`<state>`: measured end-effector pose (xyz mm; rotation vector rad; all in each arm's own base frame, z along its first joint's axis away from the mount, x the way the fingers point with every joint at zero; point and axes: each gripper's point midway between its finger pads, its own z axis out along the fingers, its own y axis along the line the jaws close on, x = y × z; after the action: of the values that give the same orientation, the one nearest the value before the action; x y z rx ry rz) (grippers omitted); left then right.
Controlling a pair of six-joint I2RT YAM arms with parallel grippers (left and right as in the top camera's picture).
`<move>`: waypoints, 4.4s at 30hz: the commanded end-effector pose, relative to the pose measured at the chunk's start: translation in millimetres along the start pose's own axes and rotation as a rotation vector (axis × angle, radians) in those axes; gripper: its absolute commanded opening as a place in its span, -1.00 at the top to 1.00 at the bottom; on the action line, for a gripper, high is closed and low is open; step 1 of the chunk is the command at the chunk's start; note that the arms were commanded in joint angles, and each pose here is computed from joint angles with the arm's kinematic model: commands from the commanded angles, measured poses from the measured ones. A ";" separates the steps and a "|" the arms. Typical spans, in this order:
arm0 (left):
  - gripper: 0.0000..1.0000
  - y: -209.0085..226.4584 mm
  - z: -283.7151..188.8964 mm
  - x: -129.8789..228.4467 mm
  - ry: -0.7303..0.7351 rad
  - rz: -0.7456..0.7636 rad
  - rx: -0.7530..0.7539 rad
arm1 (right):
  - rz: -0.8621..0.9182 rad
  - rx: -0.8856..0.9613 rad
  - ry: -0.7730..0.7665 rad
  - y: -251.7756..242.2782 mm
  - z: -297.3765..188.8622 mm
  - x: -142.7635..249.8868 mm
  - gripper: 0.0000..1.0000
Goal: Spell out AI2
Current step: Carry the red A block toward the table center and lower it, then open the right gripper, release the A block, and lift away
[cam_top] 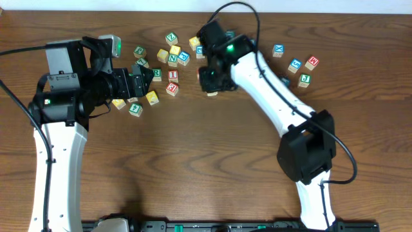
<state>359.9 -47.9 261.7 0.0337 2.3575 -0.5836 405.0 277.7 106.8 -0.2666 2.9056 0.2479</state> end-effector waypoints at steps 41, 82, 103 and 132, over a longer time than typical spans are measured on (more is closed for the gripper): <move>-0.95 -2.3 0.9 -2.6 0.001 0.007 0.013 | 0.212 0.146 -0.068 -0.6 96.4 17.4 0.49; -0.95 -2.3 0.9 -2.6 0.001 0.007 0.013 | 0.179 0.135 -0.065 -0.3 92.5 12.3 0.37; -0.95 -2.2 1.0 -2.6 0.002 0.007 0.013 | 0.203 0.139 -0.059 -3.5 92.4 13.1 0.30; -0.95 -2.3 0.9 -2.6 0.001 0.007 0.013 | 0.111 -0.037 -0.364 -23.0 -90.6 -58.6 -0.12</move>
<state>359.9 -47.9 261.7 0.0337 2.3575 -0.5836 444.9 256.9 172.7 0.0095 2.6114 0.2754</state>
